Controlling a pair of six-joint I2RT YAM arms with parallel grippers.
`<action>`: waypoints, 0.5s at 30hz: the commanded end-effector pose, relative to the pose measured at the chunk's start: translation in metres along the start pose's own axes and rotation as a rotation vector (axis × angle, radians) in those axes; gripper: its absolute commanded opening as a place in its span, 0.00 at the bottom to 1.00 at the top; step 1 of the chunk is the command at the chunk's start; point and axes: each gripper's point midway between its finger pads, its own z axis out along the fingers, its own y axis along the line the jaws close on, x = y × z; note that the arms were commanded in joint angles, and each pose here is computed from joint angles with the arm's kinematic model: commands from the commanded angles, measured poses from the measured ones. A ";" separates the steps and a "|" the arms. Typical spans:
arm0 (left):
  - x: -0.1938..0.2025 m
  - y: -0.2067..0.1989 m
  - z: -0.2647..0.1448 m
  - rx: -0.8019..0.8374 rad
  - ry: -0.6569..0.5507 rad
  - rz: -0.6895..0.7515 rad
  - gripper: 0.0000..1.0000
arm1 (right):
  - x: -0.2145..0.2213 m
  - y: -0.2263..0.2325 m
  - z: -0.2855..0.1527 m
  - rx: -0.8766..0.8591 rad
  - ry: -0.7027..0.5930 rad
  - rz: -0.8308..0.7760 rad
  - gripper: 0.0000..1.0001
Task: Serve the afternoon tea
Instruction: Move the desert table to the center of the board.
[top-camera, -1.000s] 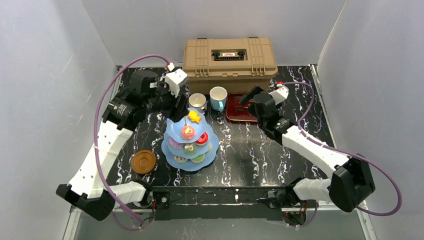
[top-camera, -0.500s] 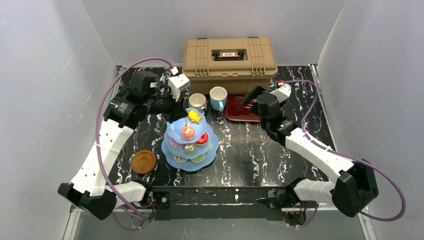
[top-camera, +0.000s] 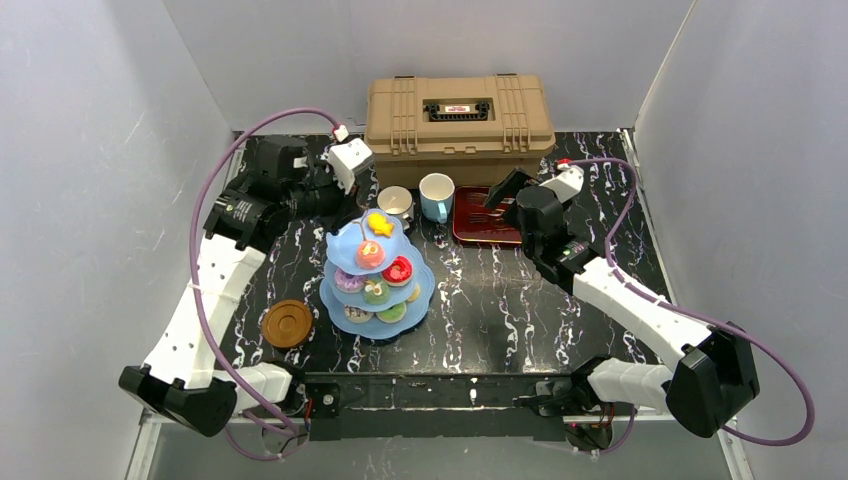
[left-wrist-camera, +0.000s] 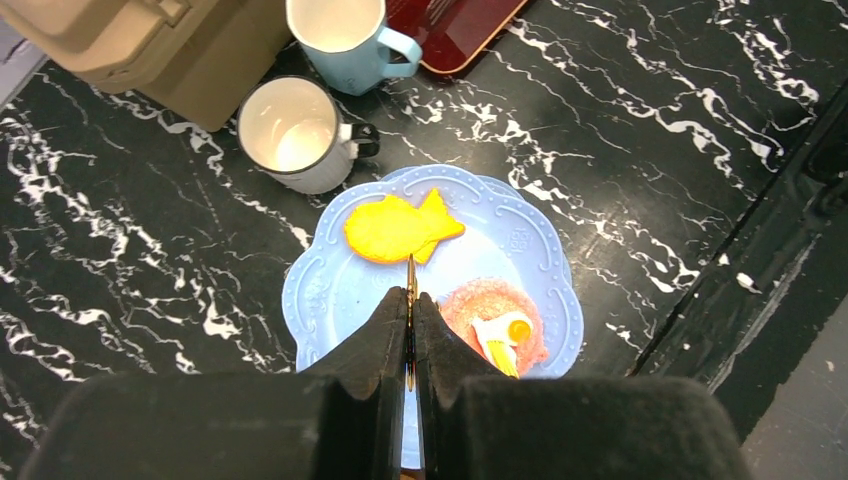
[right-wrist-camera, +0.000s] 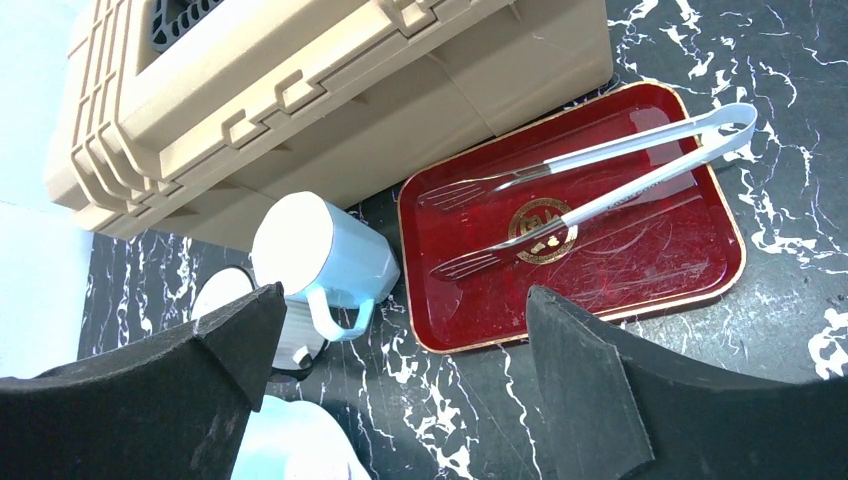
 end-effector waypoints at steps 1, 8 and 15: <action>-0.040 0.020 -0.026 -0.096 -0.115 0.093 0.00 | -0.020 0.012 -0.005 -0.040 -0.051 0.018 0.98; -0.056 0.043 -0.039 -0.167 -0.152 0.147 0.00 | -0.018 0.011 -0.005 -0.041 -0.045 0.015 0.98; -0.057 0.080 -0.045 -0.249 -0.142 0.174 0.00 | -0.020 0.011 -0.006 -0.041 -0.051 0.017 0.98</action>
